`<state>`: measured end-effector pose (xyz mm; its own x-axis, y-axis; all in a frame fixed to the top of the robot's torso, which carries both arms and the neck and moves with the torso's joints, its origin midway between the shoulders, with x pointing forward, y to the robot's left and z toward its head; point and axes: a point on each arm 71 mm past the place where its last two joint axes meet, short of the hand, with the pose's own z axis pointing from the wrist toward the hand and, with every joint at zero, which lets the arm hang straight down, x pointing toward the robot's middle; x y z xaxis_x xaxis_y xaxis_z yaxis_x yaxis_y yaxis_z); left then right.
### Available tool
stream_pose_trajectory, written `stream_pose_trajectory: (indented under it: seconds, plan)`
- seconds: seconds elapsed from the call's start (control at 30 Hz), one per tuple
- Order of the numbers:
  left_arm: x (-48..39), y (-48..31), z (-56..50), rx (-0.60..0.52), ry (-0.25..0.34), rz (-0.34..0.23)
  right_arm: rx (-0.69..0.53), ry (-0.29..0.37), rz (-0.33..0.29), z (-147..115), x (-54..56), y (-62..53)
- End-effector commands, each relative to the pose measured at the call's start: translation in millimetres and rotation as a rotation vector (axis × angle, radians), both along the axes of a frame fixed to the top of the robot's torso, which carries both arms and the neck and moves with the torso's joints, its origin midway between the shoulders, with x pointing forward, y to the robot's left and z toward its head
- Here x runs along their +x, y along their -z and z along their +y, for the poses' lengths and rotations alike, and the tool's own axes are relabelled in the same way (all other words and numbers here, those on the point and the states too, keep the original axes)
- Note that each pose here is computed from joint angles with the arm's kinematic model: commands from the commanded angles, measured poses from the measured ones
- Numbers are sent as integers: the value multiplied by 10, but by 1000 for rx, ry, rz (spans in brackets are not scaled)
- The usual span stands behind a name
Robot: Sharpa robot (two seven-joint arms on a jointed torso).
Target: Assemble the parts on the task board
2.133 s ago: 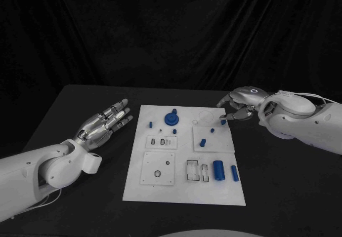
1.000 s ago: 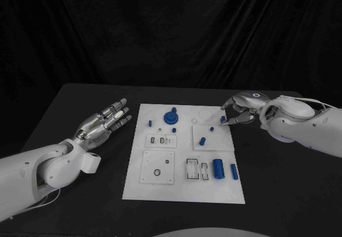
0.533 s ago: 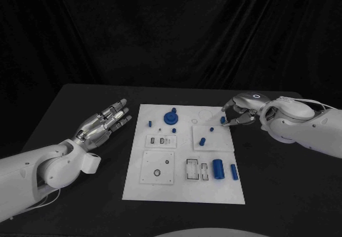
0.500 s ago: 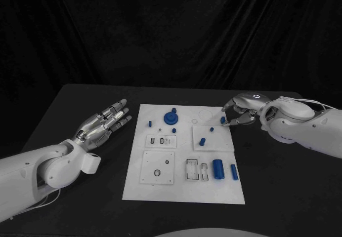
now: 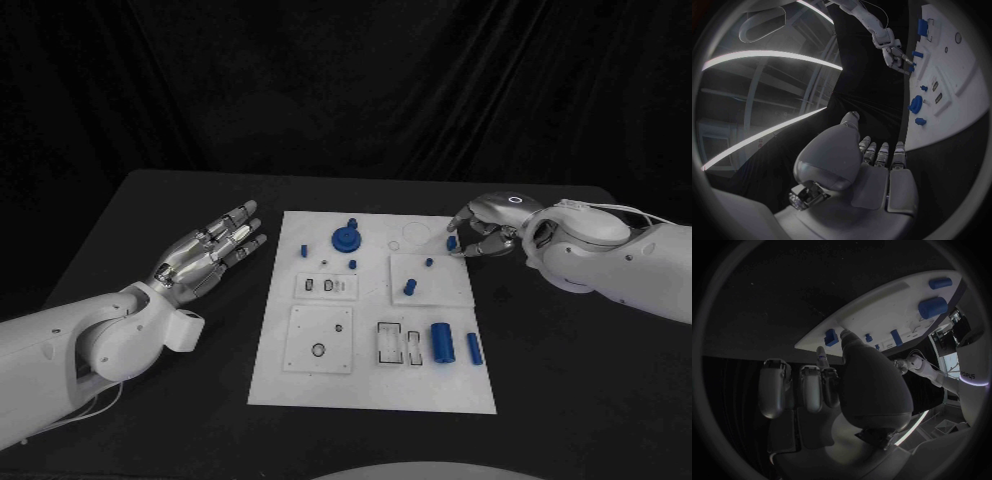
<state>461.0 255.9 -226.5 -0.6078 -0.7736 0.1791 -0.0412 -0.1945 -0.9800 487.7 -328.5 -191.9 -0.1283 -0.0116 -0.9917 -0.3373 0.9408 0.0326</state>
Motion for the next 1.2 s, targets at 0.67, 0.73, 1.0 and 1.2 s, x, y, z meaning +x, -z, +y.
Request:
stream_pose_trajectory:
  seconds: [0.67,0.73,1.0,1.2]
  plan:
    - [-6,1,-23,-14,16,-1,0,6,-6,30,26,24]
    - [-6,2,-22,-14,17,-1,0,8,-6,29,28,25]
    - [-7,3,-22,-13,18,1,0,12,-9,27,34,23]
    - [-6,5,-24,-13,19,2,1,13,-11,31,37,23]
